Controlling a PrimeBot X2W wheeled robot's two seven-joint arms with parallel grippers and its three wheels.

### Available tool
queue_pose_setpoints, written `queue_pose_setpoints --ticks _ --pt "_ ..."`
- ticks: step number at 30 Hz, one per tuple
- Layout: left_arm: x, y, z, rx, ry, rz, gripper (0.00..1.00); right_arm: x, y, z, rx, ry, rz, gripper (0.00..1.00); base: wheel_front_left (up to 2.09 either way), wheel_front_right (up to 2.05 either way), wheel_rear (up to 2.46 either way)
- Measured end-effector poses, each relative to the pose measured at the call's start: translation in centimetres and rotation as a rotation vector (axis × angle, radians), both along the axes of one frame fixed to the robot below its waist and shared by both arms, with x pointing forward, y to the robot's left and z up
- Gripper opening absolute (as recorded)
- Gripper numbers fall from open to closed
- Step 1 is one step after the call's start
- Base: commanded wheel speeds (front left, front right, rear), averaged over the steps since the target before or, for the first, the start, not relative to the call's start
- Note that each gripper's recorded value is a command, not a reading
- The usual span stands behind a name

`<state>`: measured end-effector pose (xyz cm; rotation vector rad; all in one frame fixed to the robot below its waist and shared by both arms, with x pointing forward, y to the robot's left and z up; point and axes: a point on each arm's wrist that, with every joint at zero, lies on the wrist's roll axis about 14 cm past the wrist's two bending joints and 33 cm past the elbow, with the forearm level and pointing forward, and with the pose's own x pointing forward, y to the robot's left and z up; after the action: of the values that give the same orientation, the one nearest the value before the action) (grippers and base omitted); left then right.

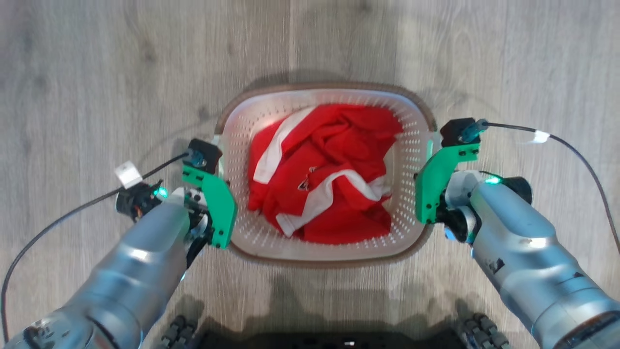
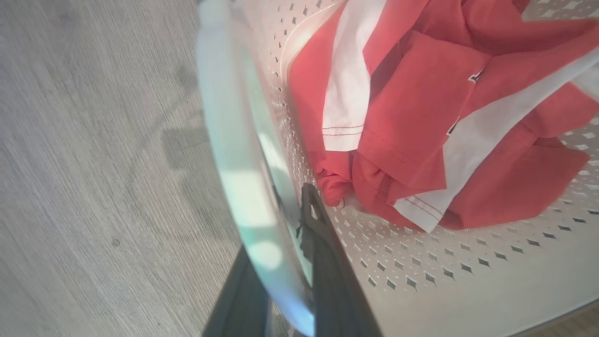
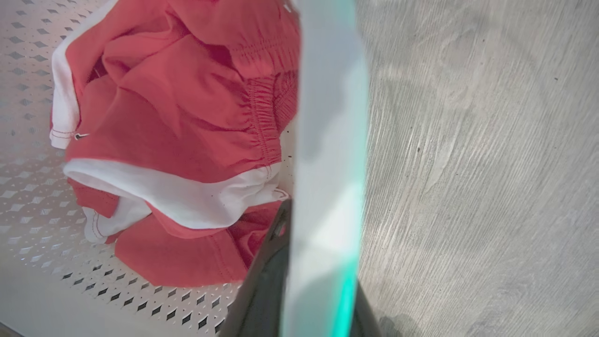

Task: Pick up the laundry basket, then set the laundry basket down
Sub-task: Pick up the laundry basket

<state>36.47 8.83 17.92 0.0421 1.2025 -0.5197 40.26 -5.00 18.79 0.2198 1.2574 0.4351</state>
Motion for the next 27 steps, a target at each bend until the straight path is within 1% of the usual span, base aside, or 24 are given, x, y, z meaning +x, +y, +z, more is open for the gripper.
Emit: queue_pose_setpoints --ticks 6,10,14,18,23,27 --pt "-0.2 0.3 2.2 -0.006 -0.002 -0.021 0.00 -0.3 0.2 2.5 -0.002 0.017 0.043 0.00 0.00 0.00 0.00" --pt "-0.5 0.6 3.7 -0.008 -0.001 -0.039 0.00 -1.6 0.4 3.9 0.005 0.051 0.070 0.00 0.00 0.00 0.00" --pt "-1.8 1.0 5.0 -0.009 0.027 -0.048 0.00 -3.0 0.7 5.6 0.011 0.077 0.106 0.00 0.00 0.00 0.00" --pt "-2.6 1.1 6.5 -0.021 0.030 -0.056 0.00 -3.5 1.0 7.4 0.017 0.069 0.136 0.00 0.00 0.00 0.00" --pt "-2.2 1.8 8.7 -0.015 -0.007 -0.082 0.00 -4.0 1.7 9.8 0.043 0.063 0.152 0.00 0.00 0.00 0.00" --pt "-3.3 2.3 9.8 -0.018 -0.010 -0.082 0.00 -4.7 2.1 11.4 0.051 0.061 0.174 0.00 0.00 0.00 0.00"
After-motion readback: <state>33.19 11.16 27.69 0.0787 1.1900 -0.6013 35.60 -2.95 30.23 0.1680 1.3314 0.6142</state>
